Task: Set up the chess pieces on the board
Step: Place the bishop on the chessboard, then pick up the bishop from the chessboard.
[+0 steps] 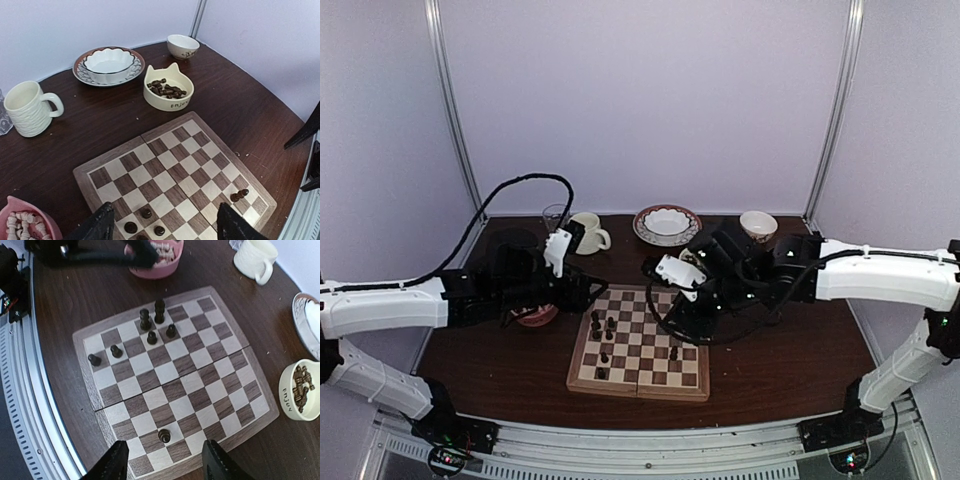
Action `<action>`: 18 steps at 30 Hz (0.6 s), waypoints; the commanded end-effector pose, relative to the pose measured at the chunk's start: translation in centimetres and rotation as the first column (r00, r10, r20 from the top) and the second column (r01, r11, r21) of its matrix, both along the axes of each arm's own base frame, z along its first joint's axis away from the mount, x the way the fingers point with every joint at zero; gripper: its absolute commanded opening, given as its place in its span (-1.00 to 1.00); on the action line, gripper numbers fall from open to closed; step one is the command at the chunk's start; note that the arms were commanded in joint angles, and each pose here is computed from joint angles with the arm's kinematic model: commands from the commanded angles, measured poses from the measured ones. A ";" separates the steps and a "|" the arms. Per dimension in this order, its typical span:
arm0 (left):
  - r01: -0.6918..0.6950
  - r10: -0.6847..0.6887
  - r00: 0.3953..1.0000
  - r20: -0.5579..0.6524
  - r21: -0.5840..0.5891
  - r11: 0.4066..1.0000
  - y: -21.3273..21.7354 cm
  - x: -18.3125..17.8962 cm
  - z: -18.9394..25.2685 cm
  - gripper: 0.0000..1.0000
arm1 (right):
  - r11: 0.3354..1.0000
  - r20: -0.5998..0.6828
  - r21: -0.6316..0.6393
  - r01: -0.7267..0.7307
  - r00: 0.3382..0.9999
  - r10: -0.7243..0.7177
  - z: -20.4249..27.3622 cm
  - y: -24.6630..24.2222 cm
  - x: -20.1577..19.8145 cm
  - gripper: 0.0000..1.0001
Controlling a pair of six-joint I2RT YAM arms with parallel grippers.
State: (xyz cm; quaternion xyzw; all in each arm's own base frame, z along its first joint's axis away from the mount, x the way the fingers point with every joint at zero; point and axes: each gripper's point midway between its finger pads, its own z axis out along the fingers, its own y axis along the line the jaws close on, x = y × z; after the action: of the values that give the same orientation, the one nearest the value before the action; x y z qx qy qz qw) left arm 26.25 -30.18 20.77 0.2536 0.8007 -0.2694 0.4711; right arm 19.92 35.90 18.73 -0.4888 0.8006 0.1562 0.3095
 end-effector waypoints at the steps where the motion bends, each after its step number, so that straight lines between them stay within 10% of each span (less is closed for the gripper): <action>1: 0.102 -0.103 0.994 0.023 0.028 0.994 -3.3 -1.2 0.6 0.41 | 0.980 0.093 0.198 0.007 0.995 -0.026 3.7 0.4 0.1 0.13; 10: 0.271 -0.269 0.962 -0.034 0.065 0.960 -7.9 -4.1 -1.0 0.41 | 0.878 0.148 0.462 0.121 0.966 -0.212 8.2 -3.3 0.3 0.98; 18: 0.355 -0.346 0.934 -0.090 0.129 0.926 -10.4 -5.6 -3.1 0.41 | 0.770 0.016 0.560 0.305 0.926 -0.378 10.1 -5.7 1.0 0.99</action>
State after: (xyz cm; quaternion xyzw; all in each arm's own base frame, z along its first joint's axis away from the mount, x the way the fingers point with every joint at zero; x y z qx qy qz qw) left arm 21.59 -38.78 17.57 0.3877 0.7876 -0.2911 0.3803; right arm 20.27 31.51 26.81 -0.3225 0.7636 0.2612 0.4946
